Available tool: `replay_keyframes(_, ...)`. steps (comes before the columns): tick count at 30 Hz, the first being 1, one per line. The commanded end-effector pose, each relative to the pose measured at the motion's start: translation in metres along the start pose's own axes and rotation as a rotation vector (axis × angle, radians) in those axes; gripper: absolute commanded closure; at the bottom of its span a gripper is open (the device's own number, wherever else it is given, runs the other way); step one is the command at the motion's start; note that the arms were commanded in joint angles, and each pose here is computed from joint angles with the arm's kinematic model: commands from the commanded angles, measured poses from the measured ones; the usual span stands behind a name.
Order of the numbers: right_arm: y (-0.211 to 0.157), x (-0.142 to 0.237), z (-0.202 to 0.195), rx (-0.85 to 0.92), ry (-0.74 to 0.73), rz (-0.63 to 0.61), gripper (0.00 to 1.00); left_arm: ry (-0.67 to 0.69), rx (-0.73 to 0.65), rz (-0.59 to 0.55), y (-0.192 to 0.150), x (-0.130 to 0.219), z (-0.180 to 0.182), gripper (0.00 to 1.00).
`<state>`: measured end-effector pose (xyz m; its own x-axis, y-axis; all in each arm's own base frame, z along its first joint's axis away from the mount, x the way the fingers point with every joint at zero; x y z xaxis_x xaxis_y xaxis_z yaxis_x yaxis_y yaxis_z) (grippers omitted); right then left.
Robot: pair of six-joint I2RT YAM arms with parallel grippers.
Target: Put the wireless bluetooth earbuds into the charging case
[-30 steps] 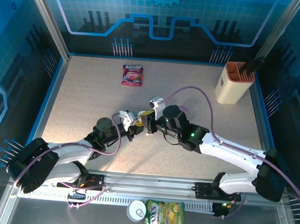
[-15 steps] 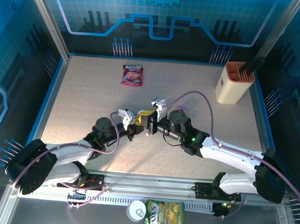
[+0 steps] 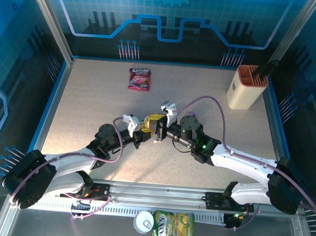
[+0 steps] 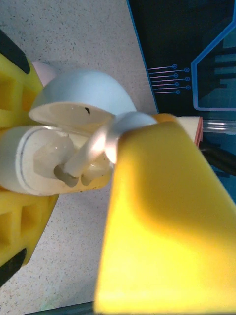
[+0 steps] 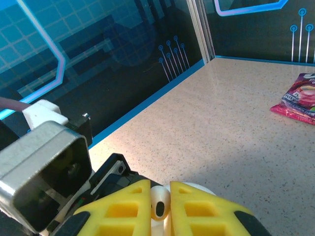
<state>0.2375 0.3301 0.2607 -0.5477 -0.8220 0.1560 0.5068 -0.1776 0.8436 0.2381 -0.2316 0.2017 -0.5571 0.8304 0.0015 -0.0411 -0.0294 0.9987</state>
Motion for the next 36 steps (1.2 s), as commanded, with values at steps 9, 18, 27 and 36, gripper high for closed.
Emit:
replay_keyframes(9,0.001,0.0,-0.008,0.005,0.004,-0.033,0.87,-0.019,0.048,-0.071,0.027,-0.002,-0.002,0.91)
replay_keyframes(18,-0.003,0.003,-0.01,0.012,-0.005,-0.023,0.87,0.024,0.076,-0.079,0.03,-0.001,0.005,0.91)
replay_keyframes(27,-0.013,0.006,-0.013,0.01,-0.018,0.005,0.87,0.062,0.081,-0.06,0.03,0.002,0.01,0.91)
replay_keyframes(36,-0.022,0.003,-0.01,0.037,-0.019,0.053,0.86,0.074,0.067,-0.048,0.031,0.0,0.012,0.91)
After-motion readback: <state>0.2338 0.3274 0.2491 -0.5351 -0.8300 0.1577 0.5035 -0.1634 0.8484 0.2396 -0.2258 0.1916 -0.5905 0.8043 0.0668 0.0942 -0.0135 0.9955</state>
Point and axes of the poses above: each hand's point on the last joint's axis, 136 mm out from that joint toward the fingers, its own x axis back along the fingers, its own z axis along the line the jaws close on, y = z × x, the point moved 2 cm from there along x, back along the fingers, and after that the axes turned 10 degrees about -x, right-handed, at the moved point
